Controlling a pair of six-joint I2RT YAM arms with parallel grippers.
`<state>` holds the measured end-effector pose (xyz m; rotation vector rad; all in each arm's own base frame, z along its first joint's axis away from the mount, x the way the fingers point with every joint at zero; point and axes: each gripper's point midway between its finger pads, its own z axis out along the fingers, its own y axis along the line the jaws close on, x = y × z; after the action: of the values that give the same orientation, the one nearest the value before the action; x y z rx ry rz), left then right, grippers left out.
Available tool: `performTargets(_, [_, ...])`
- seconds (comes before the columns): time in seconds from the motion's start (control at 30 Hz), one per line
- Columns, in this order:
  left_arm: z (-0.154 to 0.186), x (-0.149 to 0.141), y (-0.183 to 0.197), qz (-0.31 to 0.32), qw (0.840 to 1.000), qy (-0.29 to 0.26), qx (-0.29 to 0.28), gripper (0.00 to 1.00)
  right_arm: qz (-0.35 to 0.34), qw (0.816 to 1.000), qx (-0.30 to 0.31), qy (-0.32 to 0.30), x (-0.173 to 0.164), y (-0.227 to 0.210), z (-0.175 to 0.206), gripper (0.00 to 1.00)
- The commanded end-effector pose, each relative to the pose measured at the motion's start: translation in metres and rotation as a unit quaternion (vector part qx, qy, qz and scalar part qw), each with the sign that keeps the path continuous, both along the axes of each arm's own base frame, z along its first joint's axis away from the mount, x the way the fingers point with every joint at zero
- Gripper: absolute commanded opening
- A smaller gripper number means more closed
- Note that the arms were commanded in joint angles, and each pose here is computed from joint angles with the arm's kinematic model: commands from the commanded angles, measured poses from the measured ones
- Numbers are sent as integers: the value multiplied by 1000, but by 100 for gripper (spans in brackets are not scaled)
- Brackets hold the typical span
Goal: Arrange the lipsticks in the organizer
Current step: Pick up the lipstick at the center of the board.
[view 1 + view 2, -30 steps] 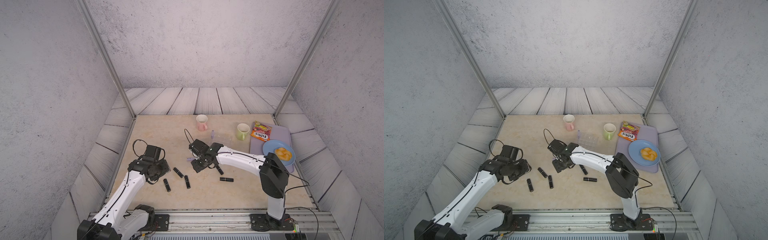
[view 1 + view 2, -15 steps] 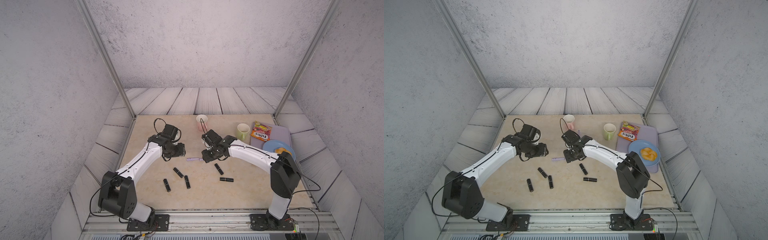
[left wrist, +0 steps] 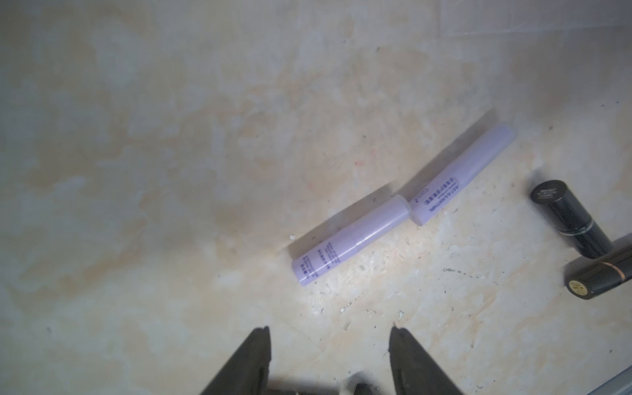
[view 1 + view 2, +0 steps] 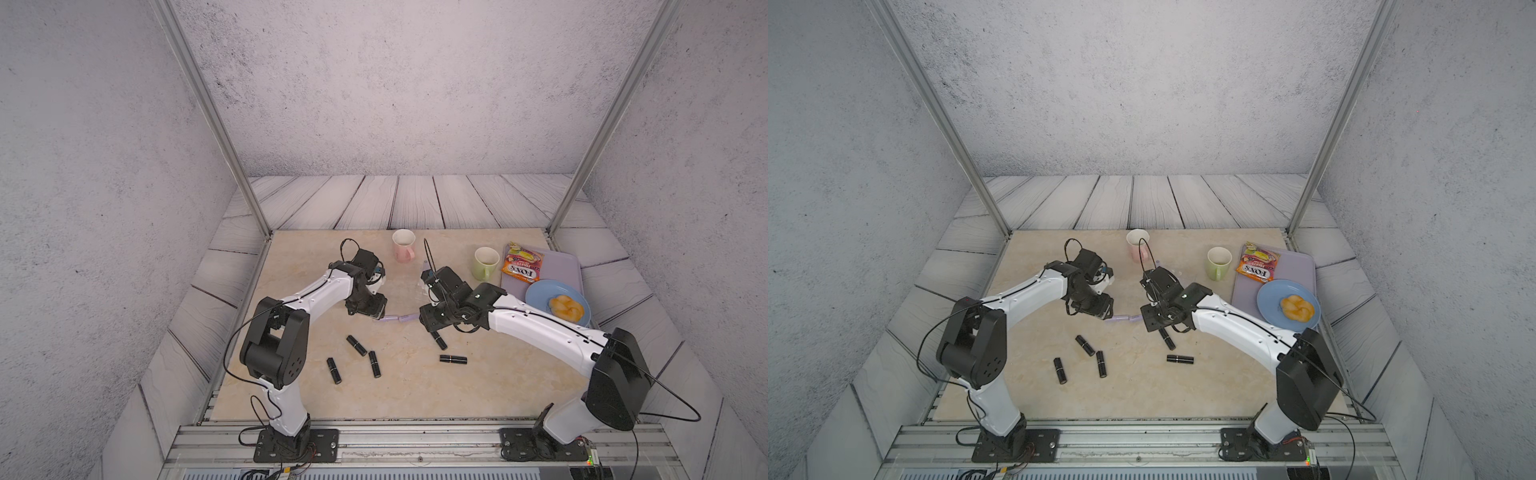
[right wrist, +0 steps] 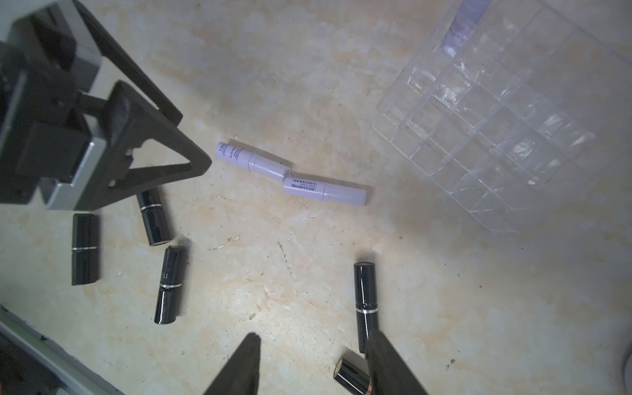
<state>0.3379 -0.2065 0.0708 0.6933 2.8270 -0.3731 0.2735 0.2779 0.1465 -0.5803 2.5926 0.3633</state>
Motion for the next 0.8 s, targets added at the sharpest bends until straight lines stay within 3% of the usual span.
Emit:
performTargets(0.0, [-8, 2, -13, -55, 998, 5, -7, 60, -2, 1000, 2, -12, 0, -5, 8, 53])
performTargets(0.43, [-36, 13, -19, -73, 997, 30, 9, 56, 2, 1000, 2, -12, -7, -12, 8, 51])
performTargets(0.77, [-55, -4, -20, -84, 995, 58, 23, 50, -2, 1000, 4, -14, -7, -12, 8, 51])
